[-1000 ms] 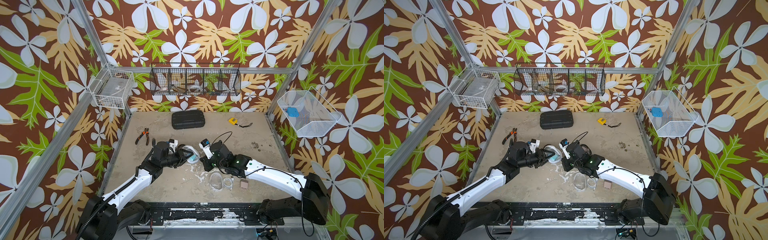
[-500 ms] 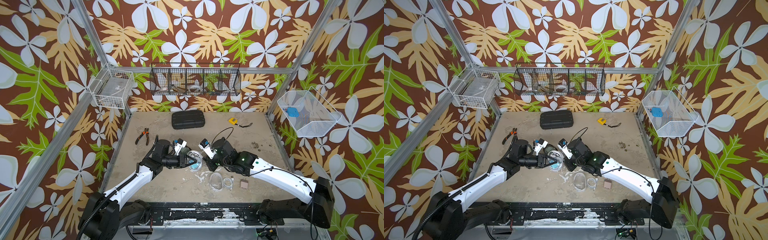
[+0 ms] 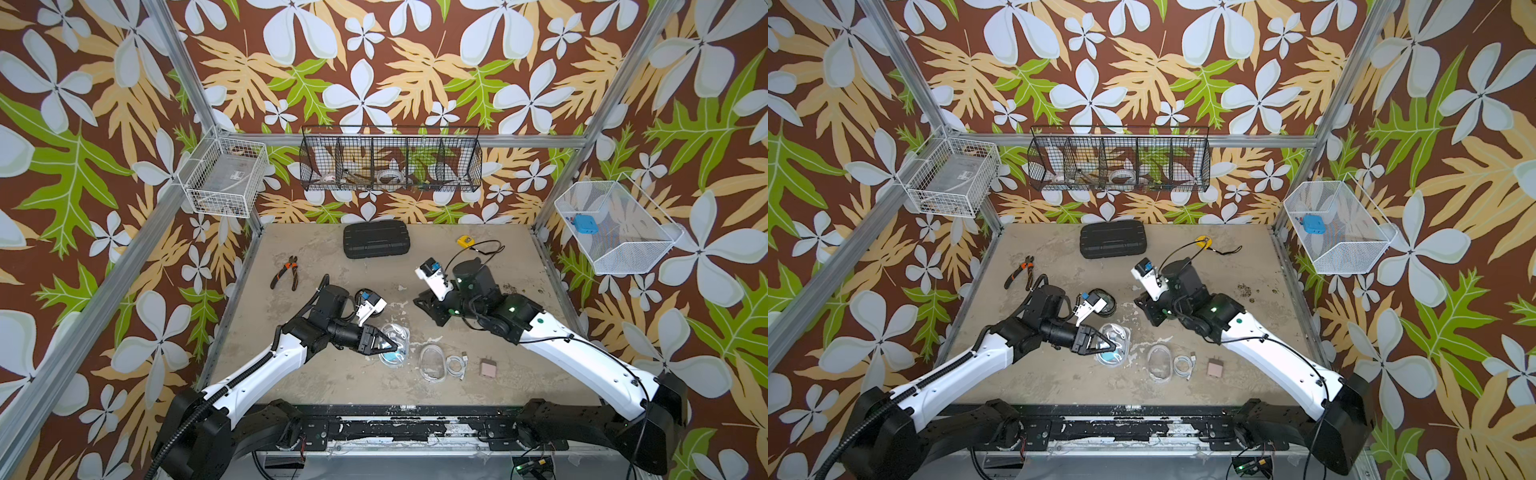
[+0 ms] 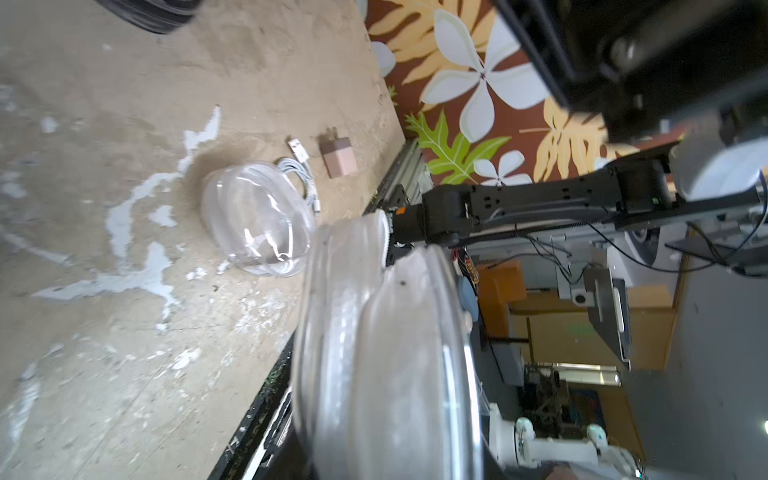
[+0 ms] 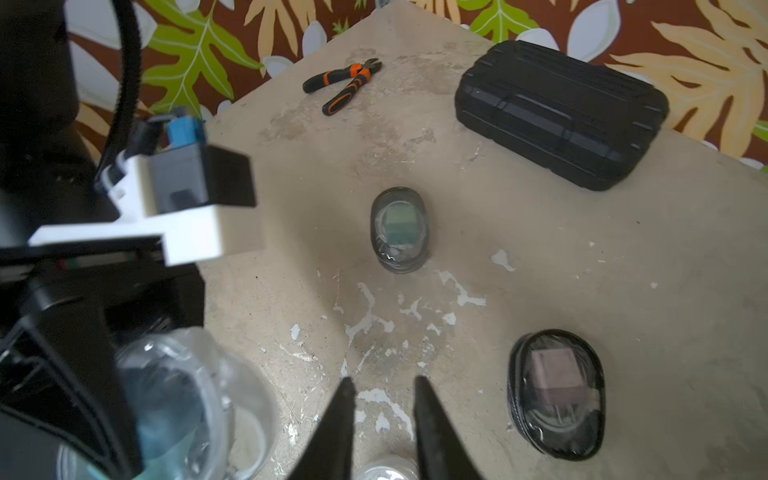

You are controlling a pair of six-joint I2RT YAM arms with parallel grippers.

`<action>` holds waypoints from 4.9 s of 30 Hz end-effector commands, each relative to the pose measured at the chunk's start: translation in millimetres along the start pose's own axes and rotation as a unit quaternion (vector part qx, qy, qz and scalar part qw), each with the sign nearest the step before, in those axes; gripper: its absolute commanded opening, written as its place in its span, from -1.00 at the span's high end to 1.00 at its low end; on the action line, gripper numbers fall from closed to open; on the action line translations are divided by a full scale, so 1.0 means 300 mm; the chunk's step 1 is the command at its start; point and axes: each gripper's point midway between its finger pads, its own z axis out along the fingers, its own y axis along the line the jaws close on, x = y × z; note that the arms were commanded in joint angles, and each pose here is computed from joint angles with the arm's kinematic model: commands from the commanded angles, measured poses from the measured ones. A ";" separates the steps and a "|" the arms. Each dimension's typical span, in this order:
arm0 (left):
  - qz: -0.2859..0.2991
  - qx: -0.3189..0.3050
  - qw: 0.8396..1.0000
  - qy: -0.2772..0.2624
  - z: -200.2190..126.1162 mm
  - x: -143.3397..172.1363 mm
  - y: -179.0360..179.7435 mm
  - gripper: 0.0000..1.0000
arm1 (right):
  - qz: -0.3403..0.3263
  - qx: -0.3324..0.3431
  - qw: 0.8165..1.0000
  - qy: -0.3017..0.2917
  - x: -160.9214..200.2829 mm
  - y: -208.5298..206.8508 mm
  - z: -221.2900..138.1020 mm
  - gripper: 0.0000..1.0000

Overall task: Pack away charging kits
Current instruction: Zip the zipper on the storage bag, then adjust the storage bag, then zip the zipper on the storage bag.

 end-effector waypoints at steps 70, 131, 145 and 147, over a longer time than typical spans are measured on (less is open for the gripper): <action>-0.076 0.127 0.902 -0.405 -0.214 -0.306 -0.180 0.19 | 0.403 -0.233 0.863 -0.197 -0.057 0.224 -0.071 1.00; -0.156 0.086 0.907 -0.381 -0.237 -0.328 -0.178 0.65 | 0.103 -0.042 0.993 -0.033 0.012 0.263 0.057 0.54; -0.158 0.074 0.909 -0.379 -0.244 -0.322 -0.169 0.67 | 0.103 0.089 0.990 -0.042 0.054 0.107 -0.001 1.00; -0.160 0.068 0.910 -0.375 -0.241 -0.320 -0.162 0.70 | 0.095 0.109 0.989 -0.038 0.062 0.085 -0.008 1.00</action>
